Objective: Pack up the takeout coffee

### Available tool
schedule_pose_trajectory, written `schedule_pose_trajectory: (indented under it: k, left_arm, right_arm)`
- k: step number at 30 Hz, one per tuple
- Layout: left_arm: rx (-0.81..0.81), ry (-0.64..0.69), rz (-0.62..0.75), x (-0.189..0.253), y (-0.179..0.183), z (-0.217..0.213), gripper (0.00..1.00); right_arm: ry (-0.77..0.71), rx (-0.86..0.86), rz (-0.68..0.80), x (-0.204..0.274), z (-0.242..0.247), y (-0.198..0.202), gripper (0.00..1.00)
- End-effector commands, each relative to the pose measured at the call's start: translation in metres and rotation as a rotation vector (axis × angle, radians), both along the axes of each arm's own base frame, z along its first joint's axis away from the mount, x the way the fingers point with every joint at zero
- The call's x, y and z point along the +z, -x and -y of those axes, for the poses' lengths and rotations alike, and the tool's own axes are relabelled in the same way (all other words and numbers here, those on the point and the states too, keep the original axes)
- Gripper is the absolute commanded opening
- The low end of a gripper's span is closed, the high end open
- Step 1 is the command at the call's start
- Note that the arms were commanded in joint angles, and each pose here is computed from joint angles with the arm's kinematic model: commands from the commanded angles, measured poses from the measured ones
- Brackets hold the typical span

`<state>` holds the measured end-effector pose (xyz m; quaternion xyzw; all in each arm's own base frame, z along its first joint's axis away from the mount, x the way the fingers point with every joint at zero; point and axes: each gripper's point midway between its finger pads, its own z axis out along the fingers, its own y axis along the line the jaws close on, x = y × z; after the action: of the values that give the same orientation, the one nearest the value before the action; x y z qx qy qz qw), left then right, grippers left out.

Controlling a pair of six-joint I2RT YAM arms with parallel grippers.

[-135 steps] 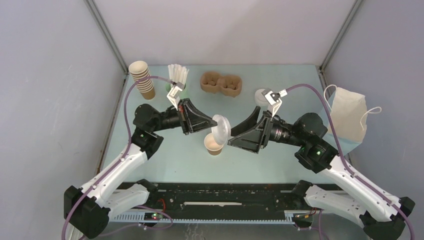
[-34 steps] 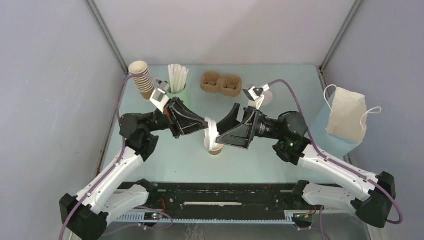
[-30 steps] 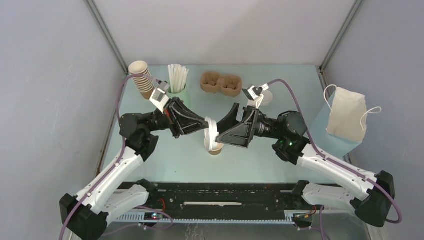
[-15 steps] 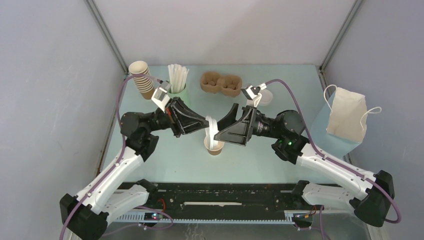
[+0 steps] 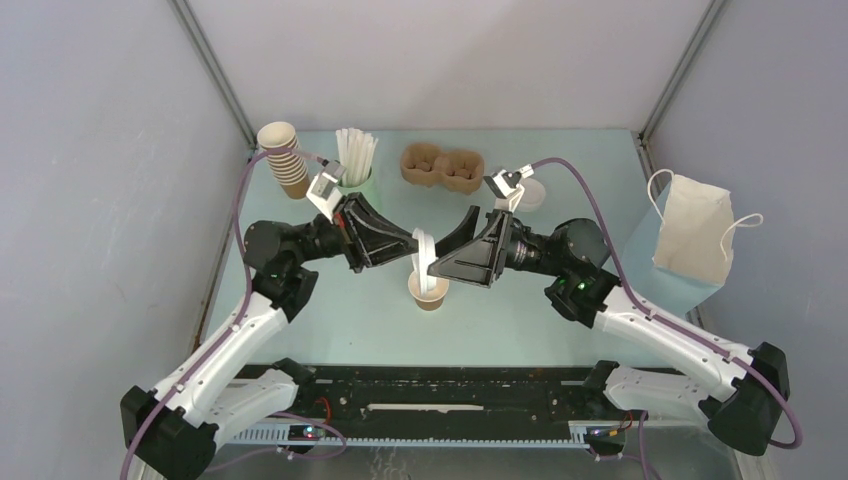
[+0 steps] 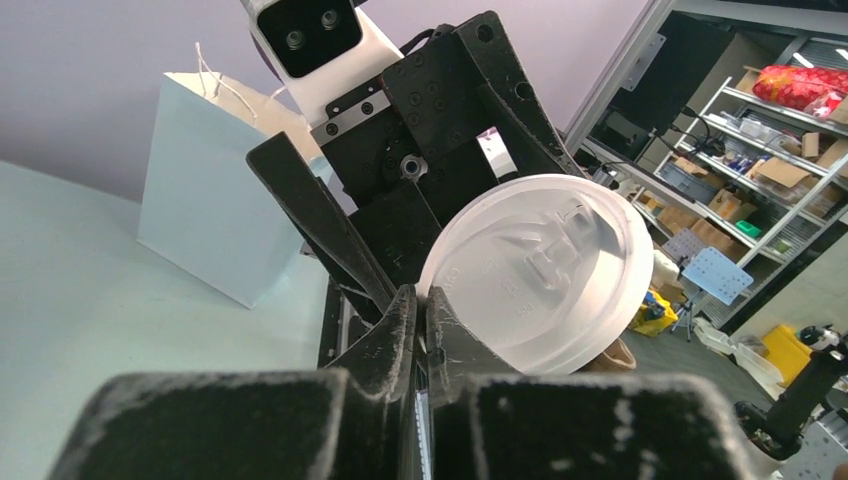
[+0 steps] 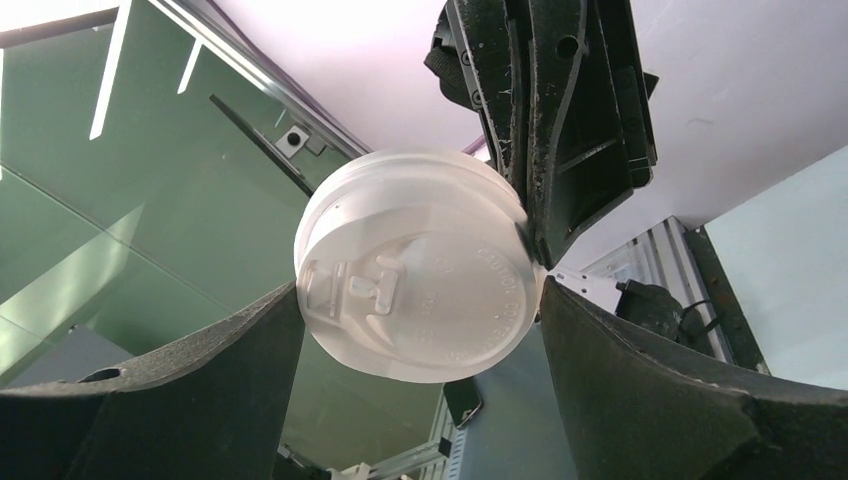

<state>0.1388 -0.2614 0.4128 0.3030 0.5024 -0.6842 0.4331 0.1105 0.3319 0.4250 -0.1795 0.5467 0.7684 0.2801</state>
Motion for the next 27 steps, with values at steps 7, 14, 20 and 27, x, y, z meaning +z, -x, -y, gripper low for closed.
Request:
schedule_pose_trajectory:
  k: [7,14,20,27]
  left_arm:
    - [0.078,-0.019,-0.014,-0.008,-0.020,-0.001,0.27]
    - [0.110,-0.045,-0.032,-0.013,-0.028,0.000,0.44]
    - [0.134,-0.049,-0.032,-0.014,-0.033,-0.003,0.59]
    - [0.230,-0.049,-0.023,-0.010,-0.047,-0.018,0.86]
  right_arm:
    - [-0.010,-0.023,0.010,0.006,0.007,-0.003,0.91]
    - [-0.024,-0.031,-0.002,0.007,0.012,-0.007,0.90]
    - [-0.019,-0.052,-0.032,-0.002,0.017,-0.017,0.89]
    - [0.023,-0.089,-0.048,-0.014,0.024,-0.029,0.89]
